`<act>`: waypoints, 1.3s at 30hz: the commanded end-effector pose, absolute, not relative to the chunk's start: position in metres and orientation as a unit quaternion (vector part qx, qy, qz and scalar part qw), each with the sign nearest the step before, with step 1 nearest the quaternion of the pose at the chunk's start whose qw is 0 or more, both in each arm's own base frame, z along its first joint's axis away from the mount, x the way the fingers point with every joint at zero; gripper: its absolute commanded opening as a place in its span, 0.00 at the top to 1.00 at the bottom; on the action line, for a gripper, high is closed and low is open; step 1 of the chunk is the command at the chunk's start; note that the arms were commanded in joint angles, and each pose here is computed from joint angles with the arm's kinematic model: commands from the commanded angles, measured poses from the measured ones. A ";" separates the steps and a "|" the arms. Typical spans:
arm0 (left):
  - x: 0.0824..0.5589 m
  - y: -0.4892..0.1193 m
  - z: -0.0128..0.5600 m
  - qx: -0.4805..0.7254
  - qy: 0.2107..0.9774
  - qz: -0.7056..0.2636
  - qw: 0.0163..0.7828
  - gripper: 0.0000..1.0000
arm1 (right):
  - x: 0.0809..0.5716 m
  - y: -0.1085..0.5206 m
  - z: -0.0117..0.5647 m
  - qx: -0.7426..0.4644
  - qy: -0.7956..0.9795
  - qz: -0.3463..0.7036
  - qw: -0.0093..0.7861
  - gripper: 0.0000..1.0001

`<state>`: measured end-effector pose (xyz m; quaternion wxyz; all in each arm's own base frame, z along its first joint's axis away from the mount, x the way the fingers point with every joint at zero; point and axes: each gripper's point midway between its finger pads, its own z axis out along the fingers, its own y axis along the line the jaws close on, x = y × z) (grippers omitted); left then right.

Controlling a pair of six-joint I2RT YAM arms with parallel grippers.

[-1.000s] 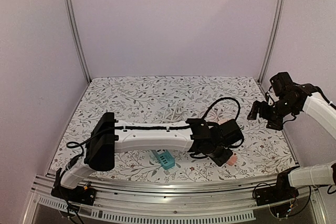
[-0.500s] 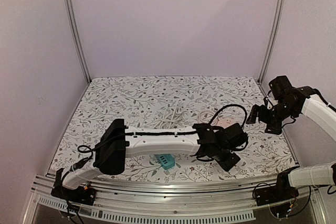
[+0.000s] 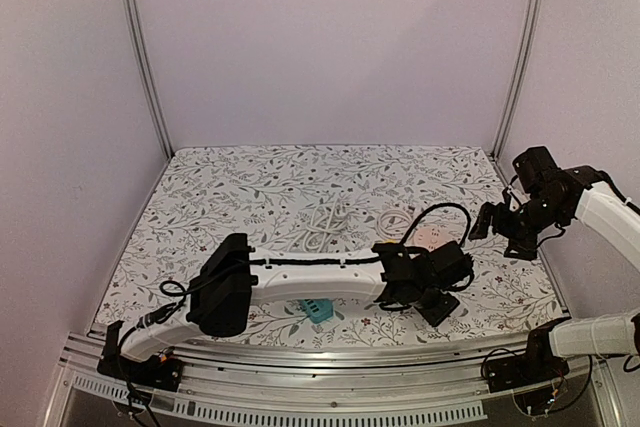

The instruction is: Insert the plug

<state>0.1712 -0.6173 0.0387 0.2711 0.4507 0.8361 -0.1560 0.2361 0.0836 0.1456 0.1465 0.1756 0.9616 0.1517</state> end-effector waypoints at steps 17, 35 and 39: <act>0.184 -0.628 0.023 0.424 0.839 -0.151 0.304 0.56 | 0.225 0.084 0.142 0.181 0.961 0.158 0.133 0.01; 0.185 -0.590 0.082 0.378 0.856 -0.189 0.298 0.81 | 0.234 0.090 0.150 0.184 0.956 0.178 0.145 0.01; 0.193 -0.586 0.108 0.348 0.857 -0.230 0.303 0.81 | 0.240 0.097 0.164 0.187 0.949 0.203 0.153 0.01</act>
